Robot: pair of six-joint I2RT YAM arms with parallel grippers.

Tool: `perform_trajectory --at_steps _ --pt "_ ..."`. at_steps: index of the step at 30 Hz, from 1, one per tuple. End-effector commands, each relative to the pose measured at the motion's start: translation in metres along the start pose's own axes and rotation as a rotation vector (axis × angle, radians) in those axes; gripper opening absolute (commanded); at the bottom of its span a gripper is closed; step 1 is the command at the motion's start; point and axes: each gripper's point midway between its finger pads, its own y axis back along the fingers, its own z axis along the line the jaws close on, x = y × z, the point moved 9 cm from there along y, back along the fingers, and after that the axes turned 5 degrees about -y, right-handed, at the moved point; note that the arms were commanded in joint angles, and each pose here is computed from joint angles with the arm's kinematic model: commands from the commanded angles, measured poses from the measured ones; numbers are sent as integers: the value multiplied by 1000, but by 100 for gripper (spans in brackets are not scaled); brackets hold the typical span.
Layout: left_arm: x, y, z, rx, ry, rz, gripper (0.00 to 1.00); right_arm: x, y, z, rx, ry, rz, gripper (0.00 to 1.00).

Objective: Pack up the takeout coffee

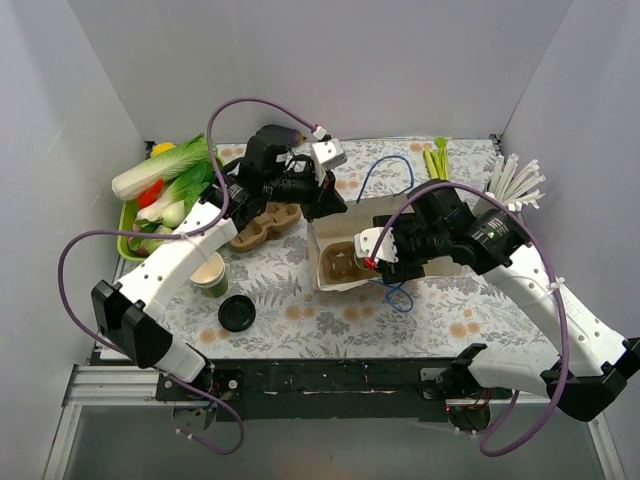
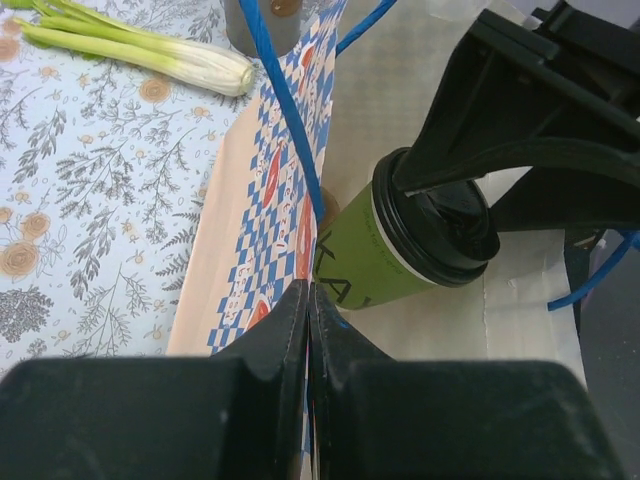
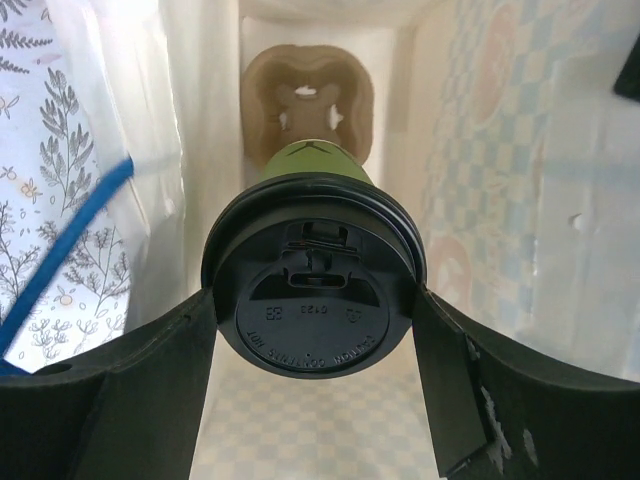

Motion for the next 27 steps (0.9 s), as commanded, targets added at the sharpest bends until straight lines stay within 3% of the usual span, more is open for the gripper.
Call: perform_trajectory --at_steps 1,2,3,6,16,22,27 --pt "-18 22 -18 -27 -110 -80 5 5 9 10 18 -19 48 50" --pt "-20 28 -21 -35 -133 -94 17 7 10 14 1 -21 60 50" --pt "-14 28 -23 -38 -137 -85 46 8 10 19 -6 -30 65 49" --pt "-17 40 -28 -68 -183 -113 70 14 10 30 -29 -42 83 49" --pt "-48 66 -35 -200 -190 -276 93 23 -4 39 -5 45 127 48" --pt "-24 58 -19 -303 -80 -222 94 24 -16 25 89 57 147 46" --pt "-13 48 -13 -270 -1 -188 94 27 -24 12 153 77 203 45"
